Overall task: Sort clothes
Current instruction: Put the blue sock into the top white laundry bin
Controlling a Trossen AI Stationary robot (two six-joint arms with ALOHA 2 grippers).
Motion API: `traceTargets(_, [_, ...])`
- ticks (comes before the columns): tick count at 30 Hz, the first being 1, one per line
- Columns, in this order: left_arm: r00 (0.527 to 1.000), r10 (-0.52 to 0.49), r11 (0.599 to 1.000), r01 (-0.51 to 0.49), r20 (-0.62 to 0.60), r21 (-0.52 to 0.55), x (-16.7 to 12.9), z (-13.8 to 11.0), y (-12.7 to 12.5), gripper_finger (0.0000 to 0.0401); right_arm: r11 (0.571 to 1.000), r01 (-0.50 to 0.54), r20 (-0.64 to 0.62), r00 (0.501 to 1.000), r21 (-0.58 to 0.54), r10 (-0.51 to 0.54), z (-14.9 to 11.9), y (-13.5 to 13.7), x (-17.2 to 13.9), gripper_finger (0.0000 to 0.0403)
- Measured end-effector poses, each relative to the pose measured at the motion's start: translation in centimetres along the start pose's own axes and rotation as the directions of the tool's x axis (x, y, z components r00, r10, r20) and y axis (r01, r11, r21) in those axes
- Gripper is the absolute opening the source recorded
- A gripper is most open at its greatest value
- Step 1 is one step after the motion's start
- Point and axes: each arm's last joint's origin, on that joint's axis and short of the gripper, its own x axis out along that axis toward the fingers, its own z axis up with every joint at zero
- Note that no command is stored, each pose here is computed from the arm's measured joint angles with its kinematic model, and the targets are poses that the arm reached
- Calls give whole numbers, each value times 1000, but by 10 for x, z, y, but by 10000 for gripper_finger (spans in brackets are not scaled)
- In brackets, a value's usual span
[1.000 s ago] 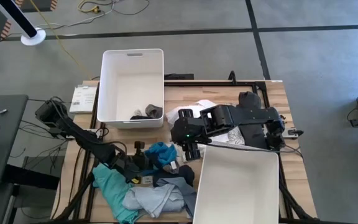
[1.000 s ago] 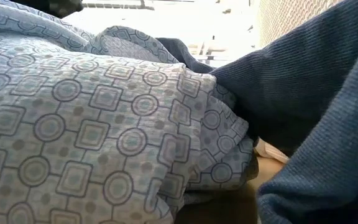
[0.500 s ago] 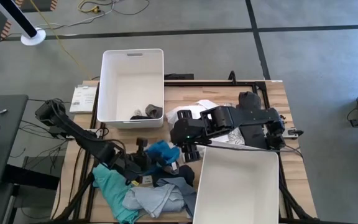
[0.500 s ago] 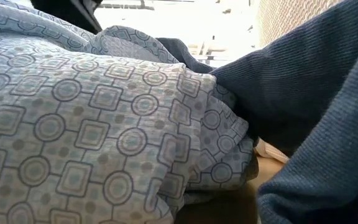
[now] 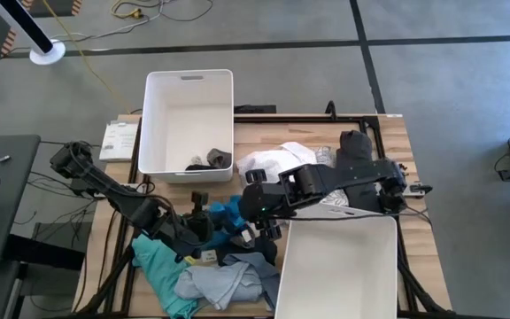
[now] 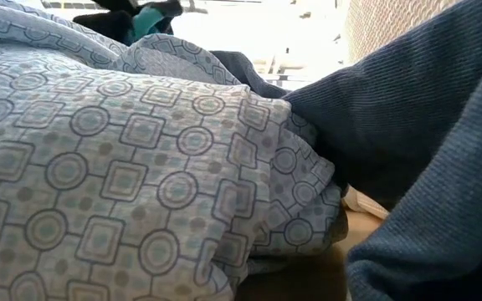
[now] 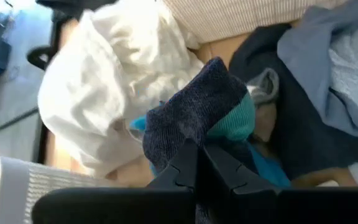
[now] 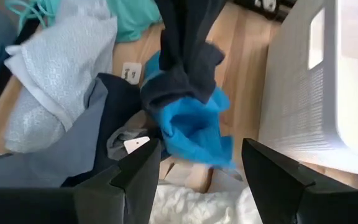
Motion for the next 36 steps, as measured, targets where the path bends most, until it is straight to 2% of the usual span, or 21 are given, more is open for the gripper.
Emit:
traceTargets(5, [996, -82, 995, 80, -39, -62, 4, -7, -5, 16, 1000, -3, -30, 1000, 3, 3, -6, 3, 15, 244])
traceTargets(11, [992, -89, 991, 79, -84, -110, 13, -22, -11, 21, 1000, -3, -35, 999, 6, 4, -9, 5, 25, 244])
traceTargets(22, [991, -122, 983, 113, -60, -145, 29, -37, -23, 26, 1000, -2, -33, 999, 18, 3, -10, 6, 28, 244])
traceTargets(31, [989, -133, 980, 122, -61, -157, 35, -45, -27, 92, 1000, -2, -31, 1000, 21, 2, -10, 6, 27, 244])
traceTargets(36, [989, -135, 979, 125, -55, -161, 37, -48, -28, 88, 1000, -2, -30, 1000, 21, 2, -10, 6, 27, 244])
